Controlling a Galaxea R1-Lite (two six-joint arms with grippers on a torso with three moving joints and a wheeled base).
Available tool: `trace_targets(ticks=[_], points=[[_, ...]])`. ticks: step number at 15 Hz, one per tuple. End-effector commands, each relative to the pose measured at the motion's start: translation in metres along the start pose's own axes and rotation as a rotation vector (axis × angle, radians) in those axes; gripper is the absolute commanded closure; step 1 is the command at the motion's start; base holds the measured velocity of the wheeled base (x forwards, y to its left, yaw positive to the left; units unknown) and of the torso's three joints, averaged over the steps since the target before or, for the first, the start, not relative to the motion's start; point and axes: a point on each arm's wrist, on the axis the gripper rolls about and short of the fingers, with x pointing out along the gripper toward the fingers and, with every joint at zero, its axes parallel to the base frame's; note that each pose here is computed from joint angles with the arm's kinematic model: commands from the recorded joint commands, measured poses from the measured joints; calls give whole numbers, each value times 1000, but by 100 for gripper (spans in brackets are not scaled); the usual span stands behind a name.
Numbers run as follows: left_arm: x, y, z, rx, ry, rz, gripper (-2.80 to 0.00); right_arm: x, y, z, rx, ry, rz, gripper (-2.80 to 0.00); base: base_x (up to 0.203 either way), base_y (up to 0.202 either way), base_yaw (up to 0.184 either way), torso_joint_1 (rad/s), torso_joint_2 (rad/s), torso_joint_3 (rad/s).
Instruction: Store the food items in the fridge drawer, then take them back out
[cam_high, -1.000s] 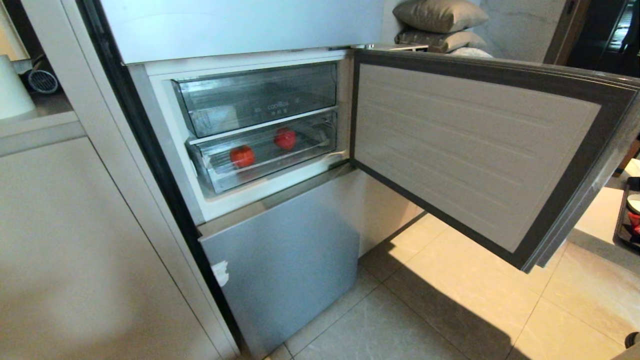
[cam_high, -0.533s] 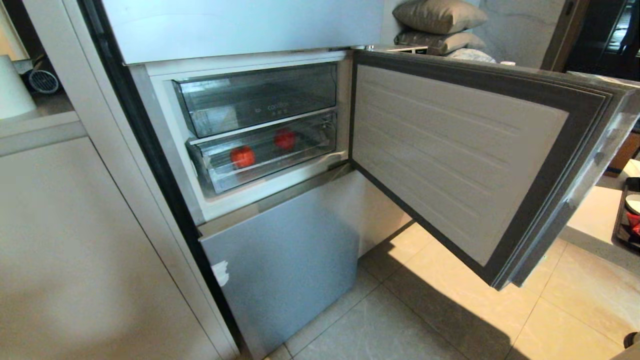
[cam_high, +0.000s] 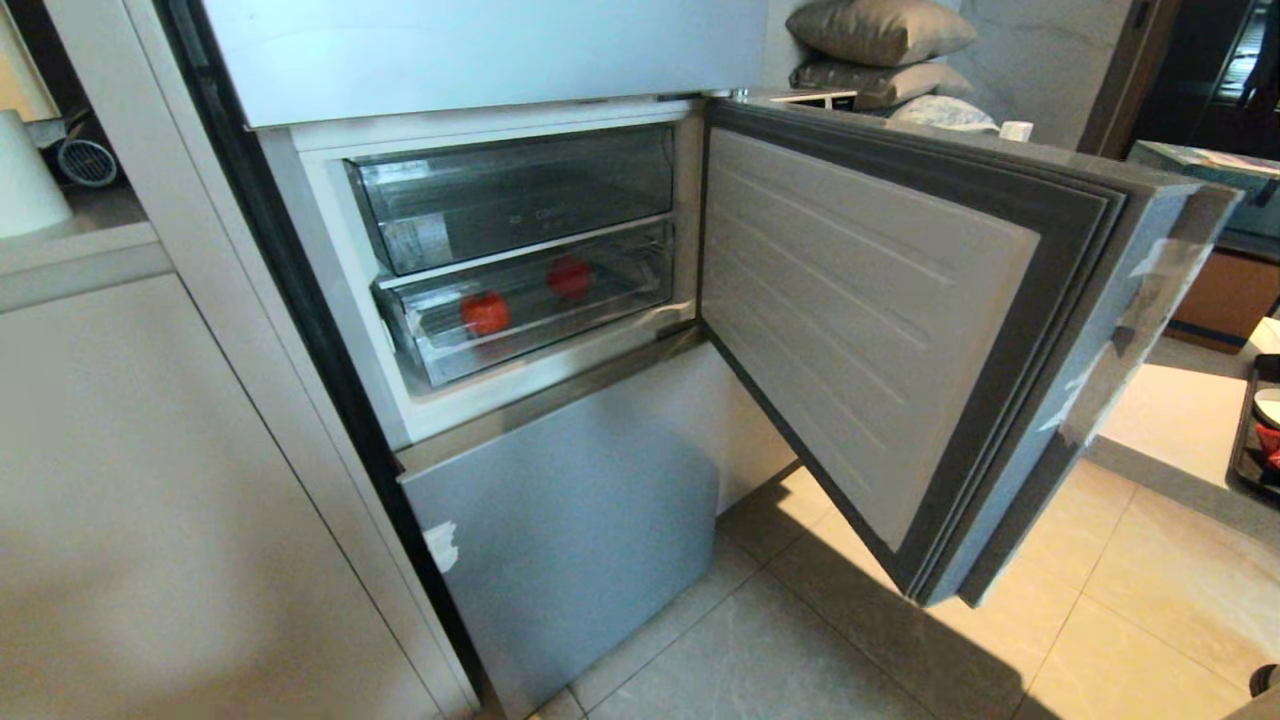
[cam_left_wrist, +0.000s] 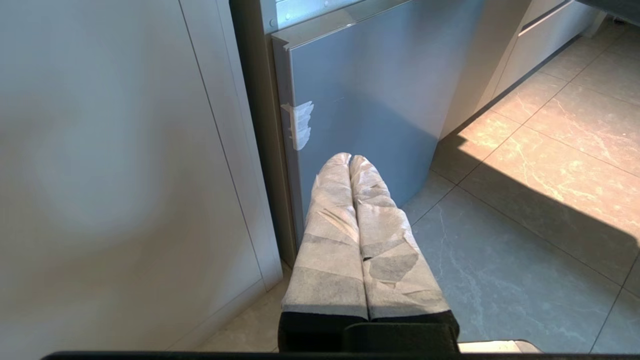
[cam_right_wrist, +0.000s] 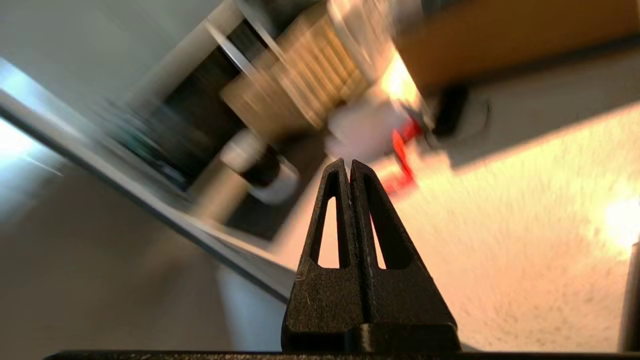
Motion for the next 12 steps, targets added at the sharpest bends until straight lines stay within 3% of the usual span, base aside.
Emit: trace_targets(ticks=[1, 6, 12], points=[[0, 0, 0, 0, 0, 2, 0, 27, 21, -68, -36, 140, 41, 0, 0, 0, 0, 0, 0, 0], [0, 0, 0, 0, 0, 2, 0, 8, 117, -147, -68, 295, 286, 0, 0, 0, 0, 0, 0, 0], [0, 0, 0, 0, 0, 1, 0, -19, 246, -234, -117, 347, 620, 0, 0, 0, 0, 0, 0, 0]])
